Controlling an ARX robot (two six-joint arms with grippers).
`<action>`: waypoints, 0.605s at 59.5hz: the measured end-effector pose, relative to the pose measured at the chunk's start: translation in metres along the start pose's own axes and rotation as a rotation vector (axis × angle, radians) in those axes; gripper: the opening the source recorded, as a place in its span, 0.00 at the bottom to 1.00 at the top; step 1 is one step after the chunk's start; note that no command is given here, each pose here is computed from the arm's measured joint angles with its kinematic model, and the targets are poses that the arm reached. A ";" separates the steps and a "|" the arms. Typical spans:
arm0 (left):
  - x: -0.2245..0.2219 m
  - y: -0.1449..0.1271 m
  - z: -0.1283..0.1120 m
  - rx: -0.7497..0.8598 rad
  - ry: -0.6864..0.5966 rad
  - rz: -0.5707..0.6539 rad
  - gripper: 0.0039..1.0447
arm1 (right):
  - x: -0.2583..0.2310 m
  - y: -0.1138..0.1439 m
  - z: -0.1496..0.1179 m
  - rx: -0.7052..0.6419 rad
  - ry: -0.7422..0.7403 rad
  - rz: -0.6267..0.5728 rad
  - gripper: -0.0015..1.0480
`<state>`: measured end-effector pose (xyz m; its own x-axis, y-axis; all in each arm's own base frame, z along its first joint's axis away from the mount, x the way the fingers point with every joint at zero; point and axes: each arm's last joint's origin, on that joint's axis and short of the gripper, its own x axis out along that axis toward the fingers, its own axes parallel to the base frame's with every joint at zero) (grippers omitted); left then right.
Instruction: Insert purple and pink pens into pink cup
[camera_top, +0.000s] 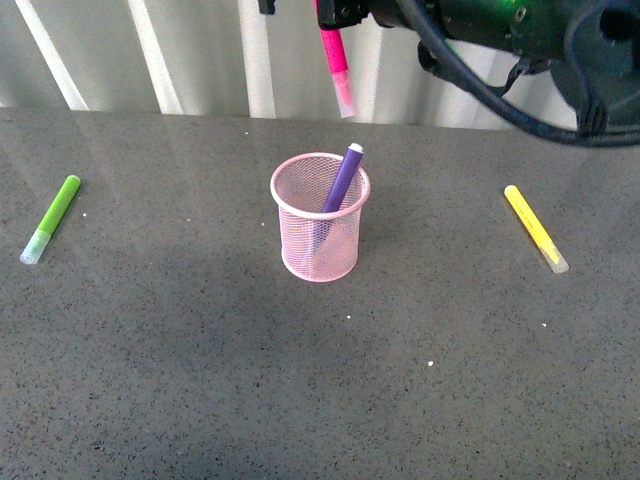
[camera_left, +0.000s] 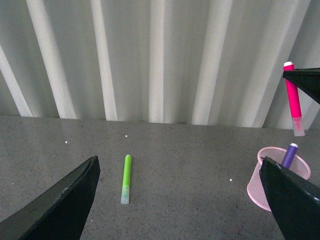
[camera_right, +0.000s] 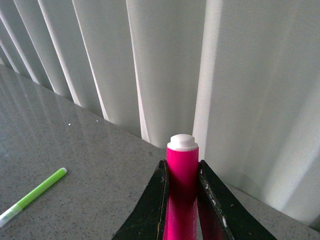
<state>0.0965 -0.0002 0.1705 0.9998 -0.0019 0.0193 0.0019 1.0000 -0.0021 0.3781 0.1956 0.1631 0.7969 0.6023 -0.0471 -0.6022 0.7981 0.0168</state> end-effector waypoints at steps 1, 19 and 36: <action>0.000 0.000 0.000 0.000 0.000 0.000 0.94 | 0.000 0.001 -0.001 0.000 -0.002 0.001 0.11; 0.000 0.000 0.000 0.000 0.000 0.000 0.94 | 0.004 0.011 -0.023 0.063 0.001 0.002 0.11; 0.000 0.000 0.000 0.000 0.000 0.000 0.94 | 0.007 0.016 -0.047 0.102 0.032 -0.001 0.11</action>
<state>0.0965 -0.0002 0.1705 0.9998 -0.0019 0.0193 0.0019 1.0000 -0.0021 0.3717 0.2120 0.1163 0.7945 0.6022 -0.0787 -0.5923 0.7970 0.1182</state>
